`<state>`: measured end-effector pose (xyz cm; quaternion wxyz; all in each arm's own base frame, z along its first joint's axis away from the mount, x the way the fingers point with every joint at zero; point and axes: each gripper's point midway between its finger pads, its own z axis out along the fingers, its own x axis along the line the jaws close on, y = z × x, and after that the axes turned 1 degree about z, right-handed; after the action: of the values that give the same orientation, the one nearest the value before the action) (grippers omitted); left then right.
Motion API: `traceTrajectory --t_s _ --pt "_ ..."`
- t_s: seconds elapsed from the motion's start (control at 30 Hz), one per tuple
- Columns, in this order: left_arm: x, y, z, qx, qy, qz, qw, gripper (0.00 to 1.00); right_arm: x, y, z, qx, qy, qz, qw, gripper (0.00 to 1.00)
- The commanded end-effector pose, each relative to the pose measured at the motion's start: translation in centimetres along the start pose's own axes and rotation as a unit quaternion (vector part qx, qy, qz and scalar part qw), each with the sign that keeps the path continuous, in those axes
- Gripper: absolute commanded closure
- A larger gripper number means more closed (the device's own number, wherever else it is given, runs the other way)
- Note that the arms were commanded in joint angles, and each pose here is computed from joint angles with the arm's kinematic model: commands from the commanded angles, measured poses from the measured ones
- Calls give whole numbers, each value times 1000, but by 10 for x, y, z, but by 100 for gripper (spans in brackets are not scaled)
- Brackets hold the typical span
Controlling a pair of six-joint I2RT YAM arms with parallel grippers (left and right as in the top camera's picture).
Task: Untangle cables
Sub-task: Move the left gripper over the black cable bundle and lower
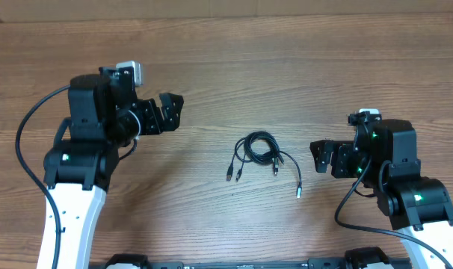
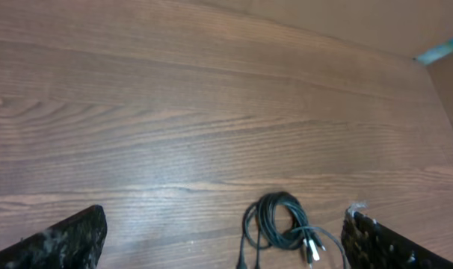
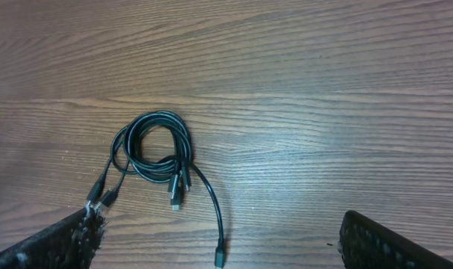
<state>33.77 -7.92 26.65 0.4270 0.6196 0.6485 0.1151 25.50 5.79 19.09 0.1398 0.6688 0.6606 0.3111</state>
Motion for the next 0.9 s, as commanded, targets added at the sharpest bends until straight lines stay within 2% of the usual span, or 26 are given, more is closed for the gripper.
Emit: traceTrajectory --t_s 0.0,0.13,0.27,0.43,0.5,0.53,0.7,0.87 --pt "-14 21 4 -4 -16 22 1000 1 6 10 -8 -14 10 -3 1000 0" --pt "-20 25 21 9 9 76 997 3 6 10 -8 -14 10 -3 1000 0" --pt "-33 10 48 41 21 115 992 3 6 10 -8 -14 10 -3 1000 0" --pt "-54 -43 103 132 13 148 980 5 6 10 -8 -14 10 -3 1000 0" --pt "-59 -71 128 176 12 148 973 13 5 8 -8 -9 9 -2 1000 0" --pt "-61 -81 136 190 13 147 971 14 5 7 -8 -8 9 -2 1000 0" --pt "-66 -128 169 254 11 162 953 18 5 7 -8 -8 9 -2 1000 0" --pt "-73 -165 199 287 5 183 940 20 5 7 -7 -8 9 -2 1000 0"
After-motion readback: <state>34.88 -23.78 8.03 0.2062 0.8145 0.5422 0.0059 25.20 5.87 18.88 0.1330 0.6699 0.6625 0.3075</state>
